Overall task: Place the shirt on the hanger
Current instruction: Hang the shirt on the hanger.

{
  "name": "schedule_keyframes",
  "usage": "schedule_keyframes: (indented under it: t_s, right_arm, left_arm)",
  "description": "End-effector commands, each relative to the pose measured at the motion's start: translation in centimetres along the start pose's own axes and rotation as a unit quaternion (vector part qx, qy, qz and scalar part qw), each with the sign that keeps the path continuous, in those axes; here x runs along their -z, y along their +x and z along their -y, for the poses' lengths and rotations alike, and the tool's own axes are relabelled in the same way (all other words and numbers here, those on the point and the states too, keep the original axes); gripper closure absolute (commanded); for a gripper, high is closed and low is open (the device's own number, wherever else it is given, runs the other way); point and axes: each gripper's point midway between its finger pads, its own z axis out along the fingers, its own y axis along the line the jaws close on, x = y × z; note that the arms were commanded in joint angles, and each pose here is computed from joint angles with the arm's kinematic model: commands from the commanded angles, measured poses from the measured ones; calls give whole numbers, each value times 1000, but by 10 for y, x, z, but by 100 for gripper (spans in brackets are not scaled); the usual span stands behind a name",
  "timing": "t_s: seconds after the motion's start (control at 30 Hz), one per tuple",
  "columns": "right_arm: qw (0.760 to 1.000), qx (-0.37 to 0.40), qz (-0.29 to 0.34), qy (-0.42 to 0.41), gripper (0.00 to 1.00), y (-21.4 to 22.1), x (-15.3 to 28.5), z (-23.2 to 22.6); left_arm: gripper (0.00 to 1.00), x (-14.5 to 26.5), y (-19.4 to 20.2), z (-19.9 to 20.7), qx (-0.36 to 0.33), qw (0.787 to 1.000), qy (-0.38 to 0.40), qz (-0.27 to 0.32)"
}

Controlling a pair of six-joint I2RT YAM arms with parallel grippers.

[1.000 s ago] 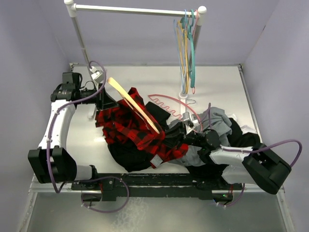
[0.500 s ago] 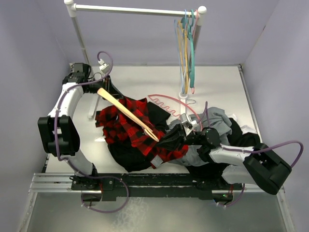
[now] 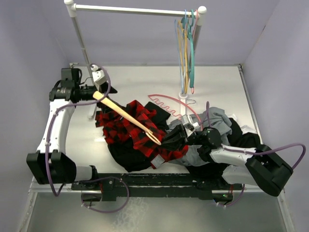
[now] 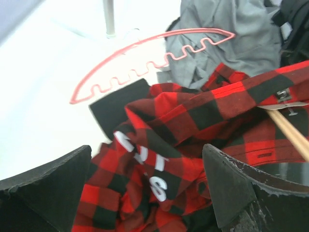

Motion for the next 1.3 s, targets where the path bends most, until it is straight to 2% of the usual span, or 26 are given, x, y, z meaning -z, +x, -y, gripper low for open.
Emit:
schedule_keyframes:
  t_s: [0.0,0.1,0.27,0.37,0.57,0.7,0.8,0.93,1.27]
  right_arm:
    - [975,171,132,-60,100,-85,-8,-35]
    - [970,177,158,-48,100,-105,-9,-34]
    - [958,195,210,-20,100,-137,-10,-29]
    - [953,208,219,-22,100,-147,-14,-29]
    - [940,236,244,-29,100,-172,-18,-35]
    - [934,218,282,-13,100,-195,-17,-33]
    - [930,205,306,-2,100,-211,-12,-33]
    - [932,196,303,-13,100,-213,-11,-37]
    - [931,199,306,-27,100,-225,-14,-40]
  left_arm:
    - [1,8,0,-13,-106,994,-21,19]
    - [1,1,-6,-6,-137,990,-5,27]
    - [0,-19,-13,1,-149,988,19,38]
    - [0,-27,-19,10,-155,985,47,55]
    - [0,-26,-37,22,-161,982,68,73]
    - [0,-23,-47,32,-159,980,81,85]
    - [0,-16,-58,29,-175,979,59,87]
    - [0,-1,-86,-8,-172,978,-35,110]
    - [1,-19,-92,1,-175,975,-5,134]
